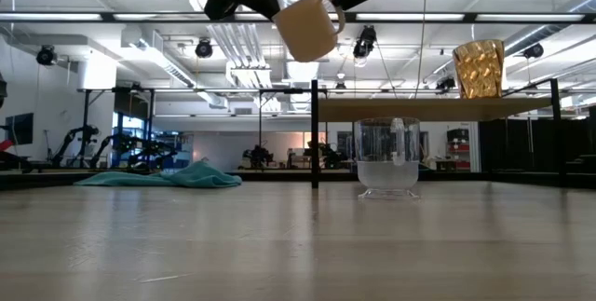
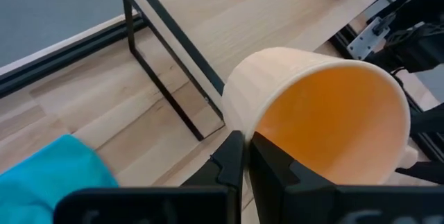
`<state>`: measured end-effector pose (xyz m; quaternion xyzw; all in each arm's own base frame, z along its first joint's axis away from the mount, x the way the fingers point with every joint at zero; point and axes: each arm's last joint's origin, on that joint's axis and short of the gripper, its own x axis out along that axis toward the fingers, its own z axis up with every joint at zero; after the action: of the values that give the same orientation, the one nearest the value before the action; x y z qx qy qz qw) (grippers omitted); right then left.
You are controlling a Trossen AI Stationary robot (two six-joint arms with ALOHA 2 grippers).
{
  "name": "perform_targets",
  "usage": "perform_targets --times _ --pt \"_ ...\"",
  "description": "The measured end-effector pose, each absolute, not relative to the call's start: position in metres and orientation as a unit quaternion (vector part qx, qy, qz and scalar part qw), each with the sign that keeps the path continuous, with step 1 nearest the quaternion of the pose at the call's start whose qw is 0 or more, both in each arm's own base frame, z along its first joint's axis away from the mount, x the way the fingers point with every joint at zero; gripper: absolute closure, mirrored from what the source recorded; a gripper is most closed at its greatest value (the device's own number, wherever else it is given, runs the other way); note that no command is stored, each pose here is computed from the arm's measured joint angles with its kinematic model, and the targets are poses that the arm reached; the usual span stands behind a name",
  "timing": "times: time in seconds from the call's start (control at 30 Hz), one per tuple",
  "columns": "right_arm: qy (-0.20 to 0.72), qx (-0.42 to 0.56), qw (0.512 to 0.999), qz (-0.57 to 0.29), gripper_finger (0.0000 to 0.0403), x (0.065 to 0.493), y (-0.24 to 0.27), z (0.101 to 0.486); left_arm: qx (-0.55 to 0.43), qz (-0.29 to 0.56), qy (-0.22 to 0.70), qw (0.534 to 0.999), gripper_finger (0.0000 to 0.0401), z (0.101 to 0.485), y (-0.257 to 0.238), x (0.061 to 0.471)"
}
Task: Stack small to large cups/mugs on shelf
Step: Put the yellow mug on the shelf
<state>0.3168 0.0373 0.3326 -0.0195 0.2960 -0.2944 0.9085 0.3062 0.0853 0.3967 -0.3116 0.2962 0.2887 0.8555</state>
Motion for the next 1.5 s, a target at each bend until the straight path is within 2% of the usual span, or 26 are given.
perform_targets --times 0.57,0.9,1.5 --pt "0.293 -0.026 0.905 -0.306 0.0292 0.3168 0.035 0.333 -0.315 0.277 0.293 0.86 0.0401 0.3972 0.0851 0.3077" --pt "0.295 -0.033 0.905 -0.304 0.0369 0.317 0.0343 0.3329 -0.317 0.273 0.277 0.865 0.0401 0.4002 0.0857 0.3096" --pt "0.288 -0.045 0.883 -0.367 0.0369 0.3126 0.0297 0.3316 -0.303 0.252 0.259 0.882 0.0401 0.4038 0.0905 0.3122"
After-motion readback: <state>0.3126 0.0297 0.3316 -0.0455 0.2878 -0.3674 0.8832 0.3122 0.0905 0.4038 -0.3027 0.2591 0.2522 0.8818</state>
